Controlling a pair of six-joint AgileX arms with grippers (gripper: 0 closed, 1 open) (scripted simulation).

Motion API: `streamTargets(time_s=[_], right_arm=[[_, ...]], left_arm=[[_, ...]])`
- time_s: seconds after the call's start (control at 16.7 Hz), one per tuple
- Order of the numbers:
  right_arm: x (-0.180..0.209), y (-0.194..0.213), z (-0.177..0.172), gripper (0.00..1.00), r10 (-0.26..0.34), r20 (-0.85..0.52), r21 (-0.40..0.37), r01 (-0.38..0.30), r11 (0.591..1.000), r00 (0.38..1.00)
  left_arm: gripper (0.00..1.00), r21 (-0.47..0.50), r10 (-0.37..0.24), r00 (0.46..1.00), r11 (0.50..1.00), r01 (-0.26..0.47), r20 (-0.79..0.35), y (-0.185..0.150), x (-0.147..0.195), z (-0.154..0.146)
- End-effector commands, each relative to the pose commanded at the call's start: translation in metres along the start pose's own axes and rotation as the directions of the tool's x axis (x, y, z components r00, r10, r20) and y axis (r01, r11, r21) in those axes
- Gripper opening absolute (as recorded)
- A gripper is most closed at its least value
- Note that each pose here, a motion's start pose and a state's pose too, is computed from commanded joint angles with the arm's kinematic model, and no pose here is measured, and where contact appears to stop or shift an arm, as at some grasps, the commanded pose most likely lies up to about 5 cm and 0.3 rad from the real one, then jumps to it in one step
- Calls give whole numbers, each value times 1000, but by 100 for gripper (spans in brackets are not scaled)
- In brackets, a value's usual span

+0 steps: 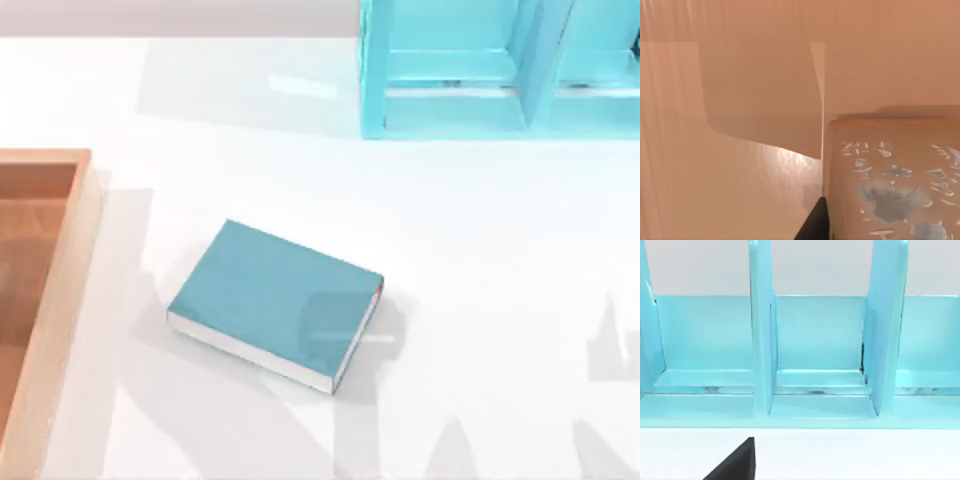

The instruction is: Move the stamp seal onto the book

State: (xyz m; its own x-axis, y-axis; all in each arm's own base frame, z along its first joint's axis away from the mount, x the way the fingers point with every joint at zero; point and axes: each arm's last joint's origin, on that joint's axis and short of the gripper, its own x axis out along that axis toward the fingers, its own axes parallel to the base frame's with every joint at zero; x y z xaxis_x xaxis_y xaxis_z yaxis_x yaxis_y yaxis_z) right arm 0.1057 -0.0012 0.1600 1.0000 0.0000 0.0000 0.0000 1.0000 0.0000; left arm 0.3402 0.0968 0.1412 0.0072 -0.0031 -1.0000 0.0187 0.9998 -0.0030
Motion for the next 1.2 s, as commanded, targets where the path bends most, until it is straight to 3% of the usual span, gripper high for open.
streamTargets(time_s=[0.24, 0.42, 0.9, 1.2], right_arm=[[0, 0, 0, 100, 0, 0, 0, 0, 1000, 1000], [0, 0, 0, 100, 0, 0, 0, 0, 1000, 1000], [0, 0, 0, 100, 0, 0, 0, 0, 1000, 1000], [0, 0, 0, 100, 0, 0, 0, 0, 1000, 1000]], left_arm=[[0, 2, 0, 1000, 1000, 0, 3, -1, -2, 0], [0, -6, 6, 1000, 1000, -6, 15, -14, -21, 7], [0, -10, 3, 1000, 1000, -3, 27, -112, -122, 13], [0, 3, 0, 1000, 1000, 0, 2, -151, -150, 1]])
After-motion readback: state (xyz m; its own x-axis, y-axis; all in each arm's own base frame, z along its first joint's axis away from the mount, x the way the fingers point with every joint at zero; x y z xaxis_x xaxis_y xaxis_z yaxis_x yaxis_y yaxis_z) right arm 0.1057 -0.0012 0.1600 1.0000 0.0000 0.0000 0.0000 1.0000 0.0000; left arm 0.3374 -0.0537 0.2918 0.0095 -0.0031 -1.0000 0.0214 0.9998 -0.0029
